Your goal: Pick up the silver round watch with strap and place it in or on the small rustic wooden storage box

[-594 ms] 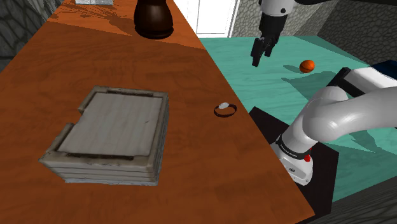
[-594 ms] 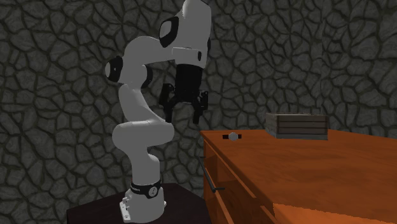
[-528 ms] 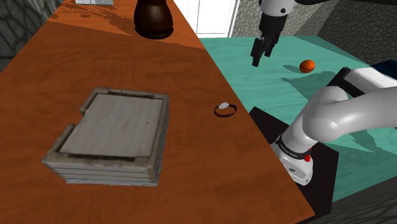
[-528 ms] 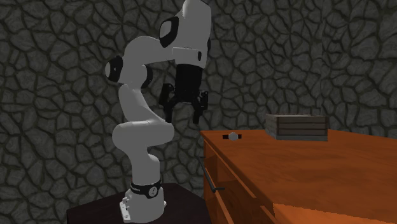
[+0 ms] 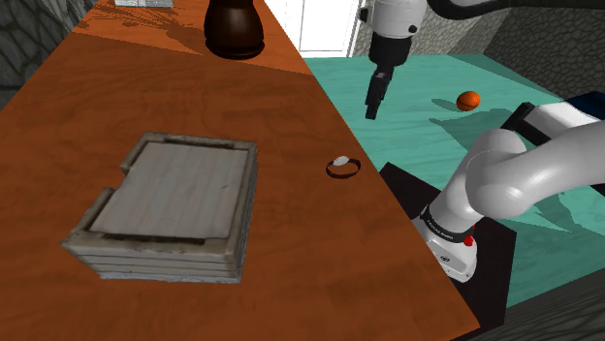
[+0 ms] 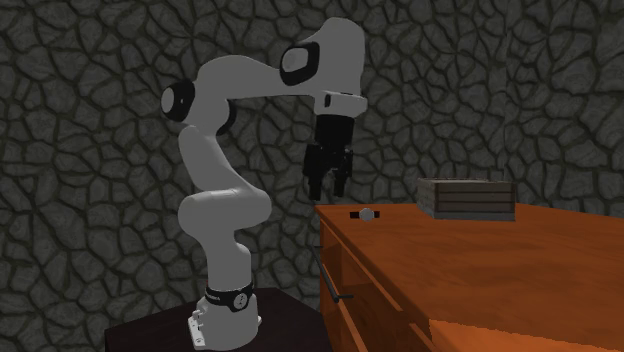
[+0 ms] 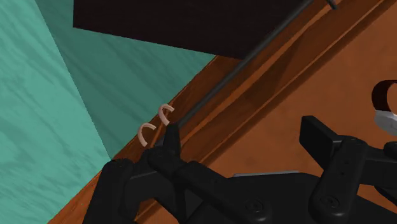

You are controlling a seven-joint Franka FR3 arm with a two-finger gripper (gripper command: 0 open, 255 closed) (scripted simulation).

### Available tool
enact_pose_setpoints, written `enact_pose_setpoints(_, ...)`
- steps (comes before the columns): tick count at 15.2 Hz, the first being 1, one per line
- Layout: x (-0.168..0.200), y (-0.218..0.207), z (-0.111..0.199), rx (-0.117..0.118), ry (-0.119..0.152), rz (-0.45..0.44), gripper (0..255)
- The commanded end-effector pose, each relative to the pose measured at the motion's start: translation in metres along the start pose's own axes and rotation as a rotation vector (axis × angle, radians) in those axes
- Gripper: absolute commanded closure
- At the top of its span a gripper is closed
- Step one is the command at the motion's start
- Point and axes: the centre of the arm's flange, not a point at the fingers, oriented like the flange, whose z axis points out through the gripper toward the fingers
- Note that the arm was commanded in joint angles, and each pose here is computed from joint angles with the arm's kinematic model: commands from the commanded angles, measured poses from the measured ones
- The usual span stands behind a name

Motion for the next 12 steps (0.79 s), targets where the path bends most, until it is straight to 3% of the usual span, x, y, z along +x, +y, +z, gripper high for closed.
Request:
enact_pose_setpoints(1,0.006,-0.024,-0.003,0.014,0.002,-0.098,0)
enact_pose_setpoints(9,0.005,-0.121,-0.003,0.067,0.009,-0.476,0)
enact_pose_setpoints(12,0.004,-0.127,0.007,0.070,0.009,-0.499,0)
